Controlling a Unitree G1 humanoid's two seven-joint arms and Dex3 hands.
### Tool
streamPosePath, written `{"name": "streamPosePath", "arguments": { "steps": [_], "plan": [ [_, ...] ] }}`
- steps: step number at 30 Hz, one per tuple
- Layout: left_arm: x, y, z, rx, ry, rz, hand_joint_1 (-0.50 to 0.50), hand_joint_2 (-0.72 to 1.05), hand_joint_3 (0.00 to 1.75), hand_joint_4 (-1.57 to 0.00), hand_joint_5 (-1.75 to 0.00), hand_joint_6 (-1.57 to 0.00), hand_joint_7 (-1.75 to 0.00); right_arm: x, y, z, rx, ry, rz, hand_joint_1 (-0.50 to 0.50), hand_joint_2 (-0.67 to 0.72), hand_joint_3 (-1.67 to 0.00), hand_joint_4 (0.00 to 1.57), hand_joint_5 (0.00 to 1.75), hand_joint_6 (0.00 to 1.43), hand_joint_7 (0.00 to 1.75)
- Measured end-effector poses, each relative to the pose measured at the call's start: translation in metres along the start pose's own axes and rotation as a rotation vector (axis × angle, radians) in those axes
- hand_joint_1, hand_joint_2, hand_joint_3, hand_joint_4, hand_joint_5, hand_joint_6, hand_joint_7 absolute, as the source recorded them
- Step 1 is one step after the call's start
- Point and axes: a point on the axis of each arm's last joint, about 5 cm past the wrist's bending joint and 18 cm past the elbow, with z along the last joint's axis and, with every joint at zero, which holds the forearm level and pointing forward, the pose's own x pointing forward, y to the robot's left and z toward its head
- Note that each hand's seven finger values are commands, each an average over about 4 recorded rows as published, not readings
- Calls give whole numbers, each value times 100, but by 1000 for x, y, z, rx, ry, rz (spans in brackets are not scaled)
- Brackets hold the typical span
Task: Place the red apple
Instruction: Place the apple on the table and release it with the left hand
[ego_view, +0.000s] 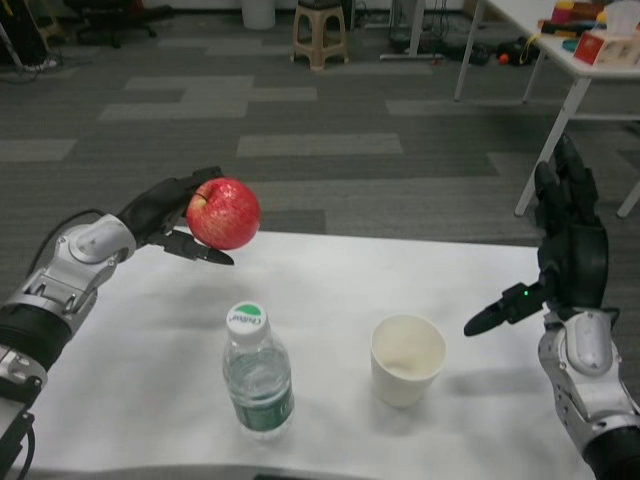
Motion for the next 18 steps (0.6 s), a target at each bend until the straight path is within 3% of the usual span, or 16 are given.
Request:
{"name": "streamPosePath", "arguments": {
  "steps": [11,18],
  "plan": [
    [-33,-21,-26,-41,97,-87,-43,105,9,-32,-144,-134,-168,-5,-2,-5,-12,33,-4,-42,72,0,0,0,0,0],
    [-45,-25,-30,13,97,-114,-43,105,9,-30,-144,-134,-168,-8,-2,-7,-18,52,-1,-42,72,0,0,0,0,0]
  ]
}}
